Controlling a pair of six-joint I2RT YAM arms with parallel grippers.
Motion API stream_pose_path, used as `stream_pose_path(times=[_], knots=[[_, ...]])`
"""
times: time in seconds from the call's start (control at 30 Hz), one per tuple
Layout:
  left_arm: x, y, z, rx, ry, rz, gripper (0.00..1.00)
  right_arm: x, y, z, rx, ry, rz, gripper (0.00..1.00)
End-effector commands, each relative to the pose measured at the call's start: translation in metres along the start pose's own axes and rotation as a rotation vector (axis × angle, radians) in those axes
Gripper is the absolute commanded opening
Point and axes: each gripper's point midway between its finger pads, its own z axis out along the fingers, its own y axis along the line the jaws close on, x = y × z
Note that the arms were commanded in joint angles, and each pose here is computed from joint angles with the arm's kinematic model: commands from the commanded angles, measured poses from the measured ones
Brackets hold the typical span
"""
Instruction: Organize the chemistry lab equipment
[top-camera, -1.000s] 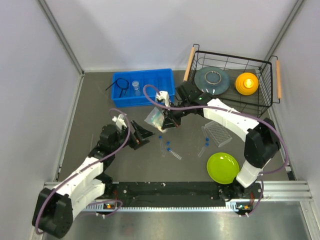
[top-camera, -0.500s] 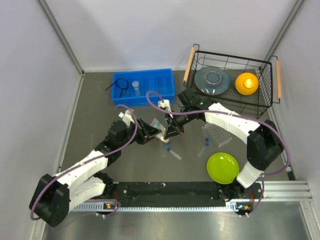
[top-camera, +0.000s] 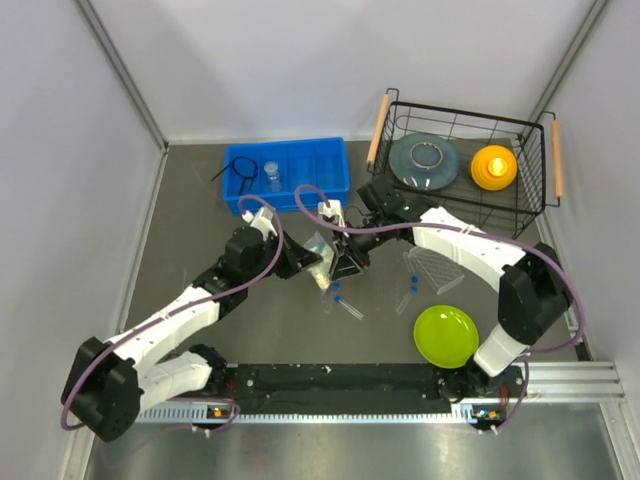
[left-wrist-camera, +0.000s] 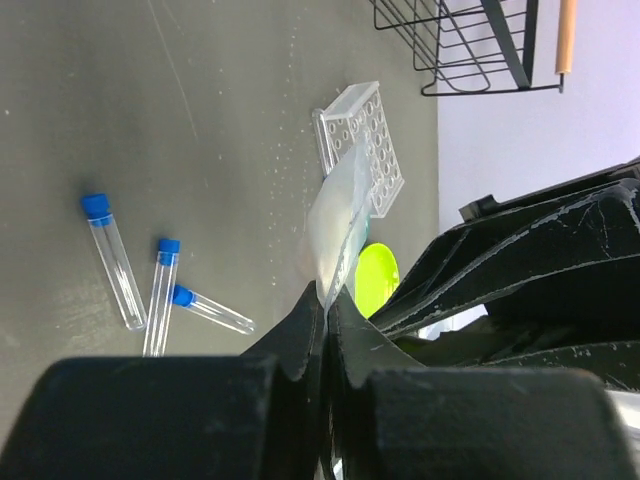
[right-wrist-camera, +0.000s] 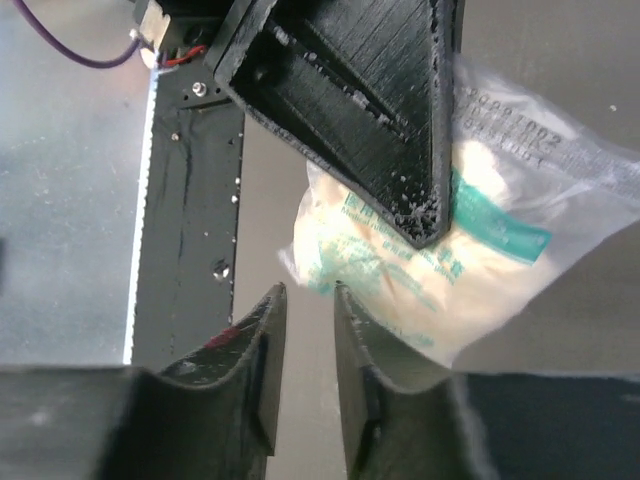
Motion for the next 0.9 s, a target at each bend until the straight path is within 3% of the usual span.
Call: stream_pose_path(times=[0.0, 0.07, 0.23, 0.53, 0.87], knots=[[-0.022, -0.009, -0.009, -0.066, -0.059, 0.146, 0.02, -0.016, 0.005, -0.017, 0.067, -0.034, -0.134, 0.33], [-0.031, -0.014, -0.011, -0.089, -0.072, 0.218, 0.02, -0.019, 0.009, -0.026, 0.102, -0.041, -0.185, 0.47], [-0.057, -0.018, -0.012, -0.192, -0.090, 0.372, 0.01, -0.017, 0.010, -0.050, 0.193, -0.051, -0.257, 0.65], [-0.097, -0.031, 0.003, -0.290, -0.037, 0.590, 0.01, -0.018, 0.000, -0.108, 0.317, -0.155, -0.238, 0.66], [-0.144, -0.040, 0.016, -0.333, -0.065, 0.641, 0.02, 0.002, -0.005, -0.146, 0.426, -0.232, -0.196, 0.70]])
